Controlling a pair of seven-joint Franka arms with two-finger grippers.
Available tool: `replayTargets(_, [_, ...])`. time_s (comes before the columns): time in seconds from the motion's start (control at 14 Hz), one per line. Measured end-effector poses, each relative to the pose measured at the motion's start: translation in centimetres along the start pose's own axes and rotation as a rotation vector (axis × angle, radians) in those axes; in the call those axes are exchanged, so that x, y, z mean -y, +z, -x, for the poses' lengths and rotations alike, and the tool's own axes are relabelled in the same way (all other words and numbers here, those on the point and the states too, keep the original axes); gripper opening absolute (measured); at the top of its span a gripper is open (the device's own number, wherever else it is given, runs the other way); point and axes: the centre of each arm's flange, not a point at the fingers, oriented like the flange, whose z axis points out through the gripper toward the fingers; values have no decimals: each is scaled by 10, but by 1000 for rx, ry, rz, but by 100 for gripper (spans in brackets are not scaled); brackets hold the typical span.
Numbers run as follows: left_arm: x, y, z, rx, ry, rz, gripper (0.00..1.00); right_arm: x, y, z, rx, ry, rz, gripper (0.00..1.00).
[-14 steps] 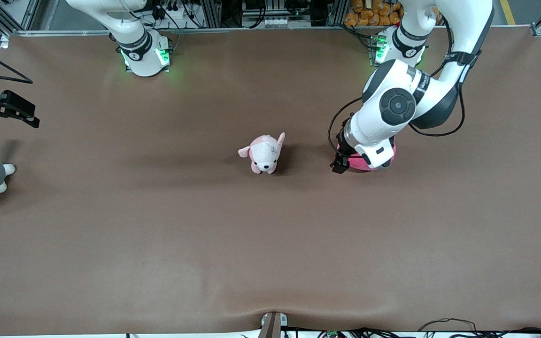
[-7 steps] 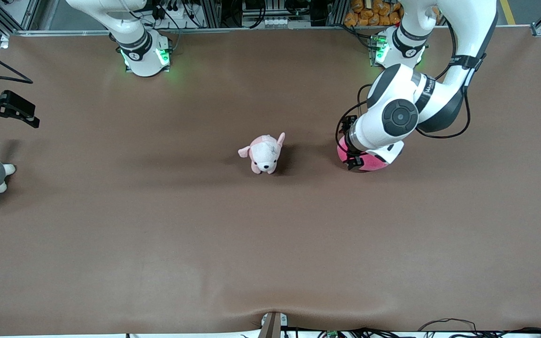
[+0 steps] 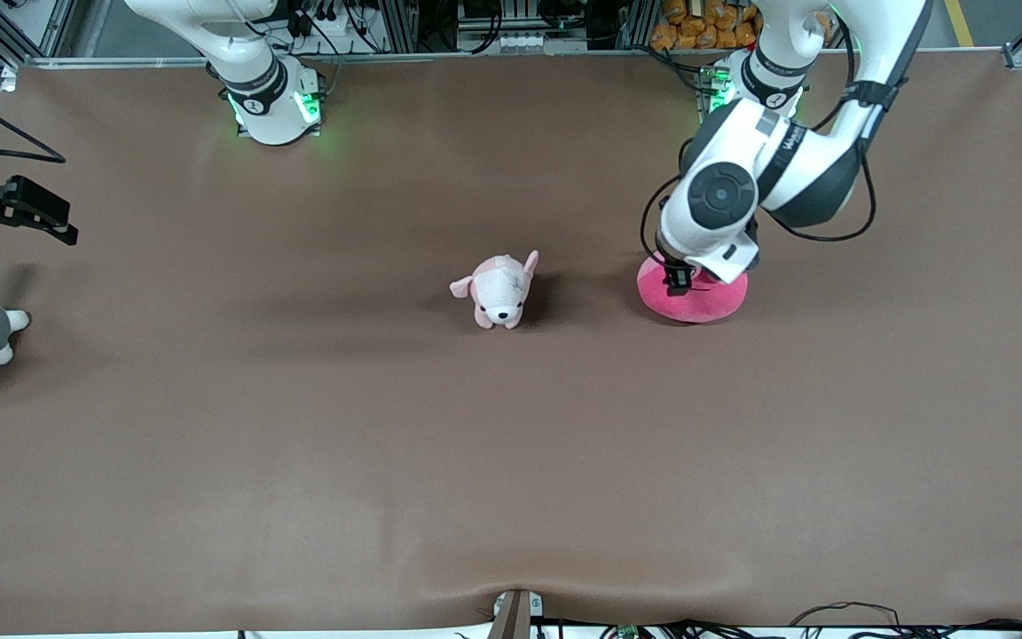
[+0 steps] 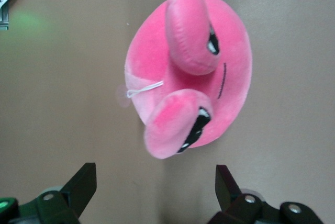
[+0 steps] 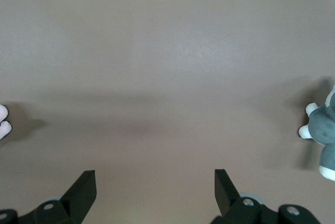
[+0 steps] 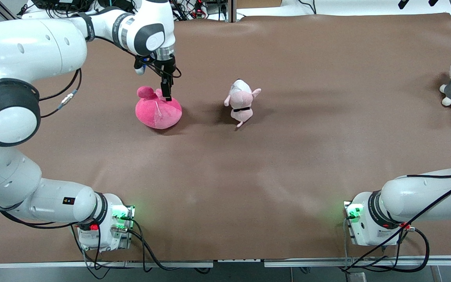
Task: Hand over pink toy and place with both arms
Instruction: 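Close the left gripper on the pink plush toy's ear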
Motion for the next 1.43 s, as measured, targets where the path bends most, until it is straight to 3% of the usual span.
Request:
replayTargets(0.36, [15, 2, -13, -38, 121, -3, 100, -9, 8, -5, 4, 12, 16, 100])
replayTargets(0.64, [18, -3, -16, -38, 141, 23, 100, -17, 32, -36, -40, 9, 71, 100])
replayTargets(1.0, [18, 15, -20, -91, 167, 47, 100, -15, 29, -38, -45, 25, 70, 100])
replayTargets(1.43, [11, 14, -31, -104, 156, 59, 100, -5, 32, -55, -60, 95, 69, 100])
